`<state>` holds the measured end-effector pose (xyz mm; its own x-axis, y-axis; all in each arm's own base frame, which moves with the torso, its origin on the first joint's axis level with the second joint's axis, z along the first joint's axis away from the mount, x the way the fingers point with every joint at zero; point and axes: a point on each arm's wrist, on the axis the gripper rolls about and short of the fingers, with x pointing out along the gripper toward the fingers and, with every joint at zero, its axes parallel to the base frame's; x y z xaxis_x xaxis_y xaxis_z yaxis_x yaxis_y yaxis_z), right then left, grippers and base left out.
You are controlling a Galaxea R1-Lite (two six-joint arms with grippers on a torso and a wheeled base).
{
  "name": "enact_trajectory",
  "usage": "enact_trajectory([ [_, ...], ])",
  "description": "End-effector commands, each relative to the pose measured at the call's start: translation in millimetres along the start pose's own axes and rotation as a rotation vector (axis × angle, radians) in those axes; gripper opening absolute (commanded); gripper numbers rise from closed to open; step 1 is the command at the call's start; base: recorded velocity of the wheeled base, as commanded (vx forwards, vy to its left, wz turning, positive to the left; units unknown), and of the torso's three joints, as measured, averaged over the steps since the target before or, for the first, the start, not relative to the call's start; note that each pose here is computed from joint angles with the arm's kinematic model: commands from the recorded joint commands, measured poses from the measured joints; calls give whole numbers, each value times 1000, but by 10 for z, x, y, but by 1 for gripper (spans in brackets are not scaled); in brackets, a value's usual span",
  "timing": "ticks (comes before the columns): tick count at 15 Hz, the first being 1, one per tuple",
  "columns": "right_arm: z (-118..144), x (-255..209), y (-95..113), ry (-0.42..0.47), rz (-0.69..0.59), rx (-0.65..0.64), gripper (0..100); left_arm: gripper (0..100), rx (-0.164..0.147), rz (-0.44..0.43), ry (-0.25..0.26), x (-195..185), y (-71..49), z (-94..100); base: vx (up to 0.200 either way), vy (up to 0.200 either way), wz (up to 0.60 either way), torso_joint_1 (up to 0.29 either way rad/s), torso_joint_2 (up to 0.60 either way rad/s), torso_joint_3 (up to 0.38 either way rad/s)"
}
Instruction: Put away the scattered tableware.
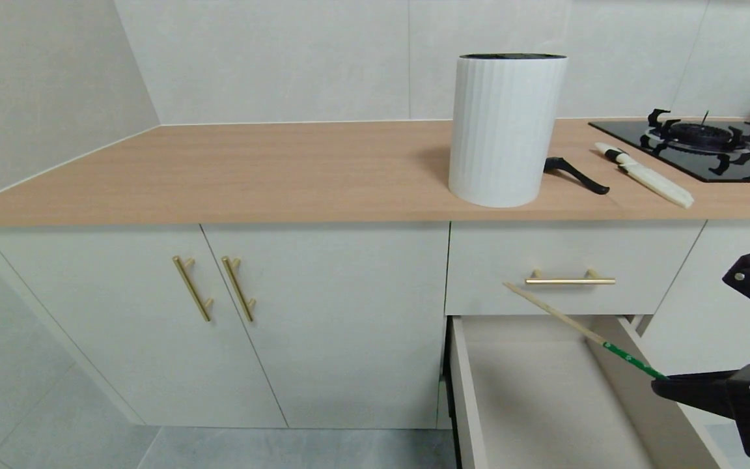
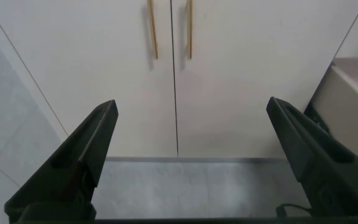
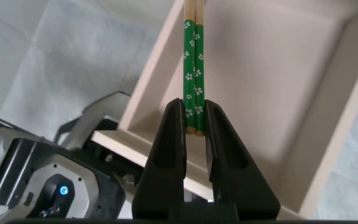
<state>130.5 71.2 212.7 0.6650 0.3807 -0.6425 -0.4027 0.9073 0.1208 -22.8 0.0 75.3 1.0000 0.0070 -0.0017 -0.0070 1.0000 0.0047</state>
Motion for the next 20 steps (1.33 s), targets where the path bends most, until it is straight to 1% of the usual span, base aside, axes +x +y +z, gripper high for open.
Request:
enact_trajectory([
  [1,-11,81,-2,35,-4,0,0,100,0,1,0,0,0,0,0,0,0,-168,461,290],
  [5,-23,184,-6,64,-8,0,0,100,0,1,0,0,0,0,0,0,0,-145,428,282],
  [8,-55,310,-12,75,-10,0,0,100,0,1,0,0,0,0,0,0,0,-43,129,67],
  [14,-38,760,-38,212,-42,17,0,100,0,1,0,0,0,0,0,0,0,0,0,0],
  [15,-24,953,-59,261,-62,33,0,100,0,1,0,0,0,0,0,0,0,0,0,0],
  [17,-5,1255,-111,334,-98,126,0,100,0,1,0,0,0,0,0,0,0,0,0,0],
  [18,1,1278,-116,337,-100,132,0,100,0,1,0,0,0,0,0,0,0,0,0,0],
  [19,-21,1569,-216,378,-144,199,0,100,0,1,0,0,0,0,0,0,0,0,0,0],
  [20,-47,1725,-243,375,-156,219,0,100,0,1,0,0,0,0,0,0,0,0,0,0],
])
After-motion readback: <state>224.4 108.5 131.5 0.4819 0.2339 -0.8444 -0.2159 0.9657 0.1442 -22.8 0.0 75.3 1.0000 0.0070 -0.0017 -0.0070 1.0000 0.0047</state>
